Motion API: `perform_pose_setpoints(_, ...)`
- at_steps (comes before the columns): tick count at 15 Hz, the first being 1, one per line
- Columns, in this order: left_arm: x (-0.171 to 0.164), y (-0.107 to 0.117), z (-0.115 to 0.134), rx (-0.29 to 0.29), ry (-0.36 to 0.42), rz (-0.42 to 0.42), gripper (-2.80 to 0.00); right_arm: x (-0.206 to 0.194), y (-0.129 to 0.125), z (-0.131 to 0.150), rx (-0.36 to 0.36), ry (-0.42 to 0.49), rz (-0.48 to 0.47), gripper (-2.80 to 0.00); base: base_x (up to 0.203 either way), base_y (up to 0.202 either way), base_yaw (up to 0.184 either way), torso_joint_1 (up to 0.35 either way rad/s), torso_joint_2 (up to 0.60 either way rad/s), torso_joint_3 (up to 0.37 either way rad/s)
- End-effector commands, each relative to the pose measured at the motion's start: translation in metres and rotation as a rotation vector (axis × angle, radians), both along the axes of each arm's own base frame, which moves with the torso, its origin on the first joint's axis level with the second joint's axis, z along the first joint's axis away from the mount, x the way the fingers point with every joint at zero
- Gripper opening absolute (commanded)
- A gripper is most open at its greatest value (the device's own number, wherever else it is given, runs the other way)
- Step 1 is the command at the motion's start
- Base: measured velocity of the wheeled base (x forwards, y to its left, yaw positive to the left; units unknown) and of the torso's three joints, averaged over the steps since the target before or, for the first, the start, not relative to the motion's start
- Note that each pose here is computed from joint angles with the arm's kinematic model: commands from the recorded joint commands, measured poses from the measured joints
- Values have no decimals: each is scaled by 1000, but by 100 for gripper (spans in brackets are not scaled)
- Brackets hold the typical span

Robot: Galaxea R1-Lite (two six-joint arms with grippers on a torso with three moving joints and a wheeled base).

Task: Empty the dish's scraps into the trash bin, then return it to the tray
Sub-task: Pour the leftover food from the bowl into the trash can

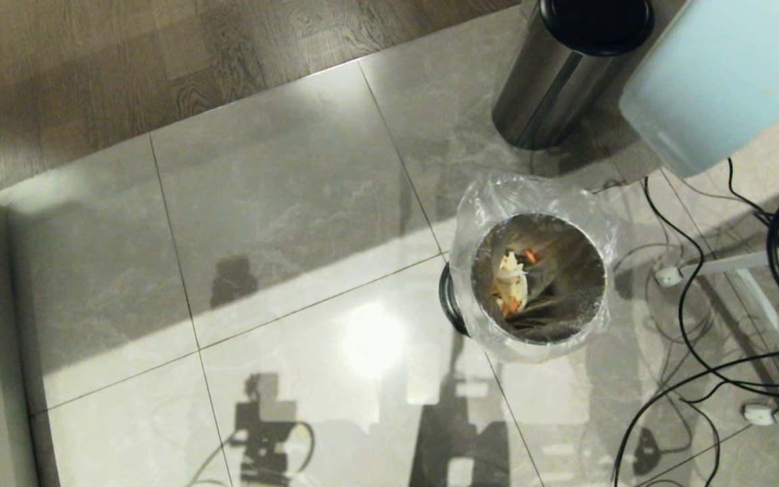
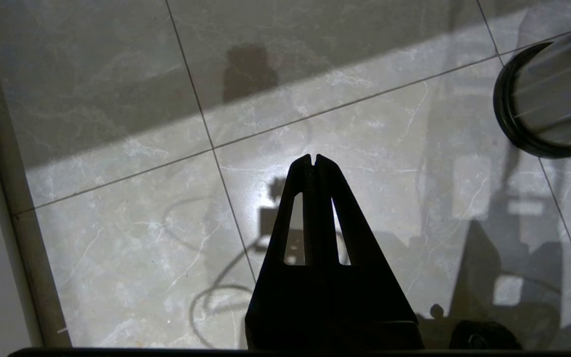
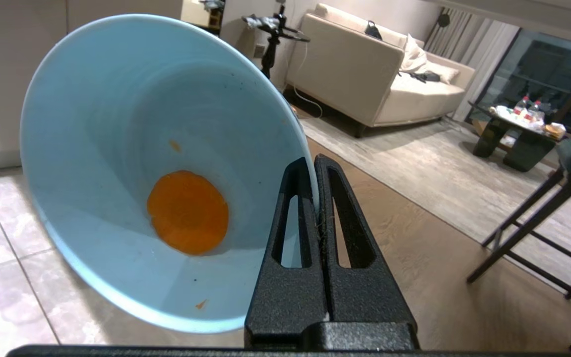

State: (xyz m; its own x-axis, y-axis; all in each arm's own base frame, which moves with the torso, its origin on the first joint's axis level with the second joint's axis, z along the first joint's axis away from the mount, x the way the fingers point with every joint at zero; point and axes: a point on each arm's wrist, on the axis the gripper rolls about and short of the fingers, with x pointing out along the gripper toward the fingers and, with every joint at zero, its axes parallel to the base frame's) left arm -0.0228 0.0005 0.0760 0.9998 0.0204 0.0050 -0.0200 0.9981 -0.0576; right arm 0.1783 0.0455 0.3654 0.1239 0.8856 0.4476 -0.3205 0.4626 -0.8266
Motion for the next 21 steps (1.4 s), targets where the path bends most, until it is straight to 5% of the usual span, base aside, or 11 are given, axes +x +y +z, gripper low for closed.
perform_pose_setpoints(1, 0, 0, 0, -1, 0, 0, -280, -7, 3, -3, -1, -30, 23, -280, 0, 0, 0, 0, 0, 0)
perform_pose_setpoints(8, 0, 0, 0, -1, 0, 1, -280, -41, 9, 26, 58, -62, 152, -280, 0, 0, 0, 0, 0, 0)
perform_pose_setpoints(16, 0, 0, 0, -1, 0, 1, -280, -38, 16, 5, 66, -16, 152, -280, 0, 0, 0, 0, 0, 0)
perform_pose_setpoints(21, 0, 0, 0, -1, 0, 0, -280, 5, 24, -52, 84, 203, 34, -280, 0, 0, 0, 0, 0, 0)
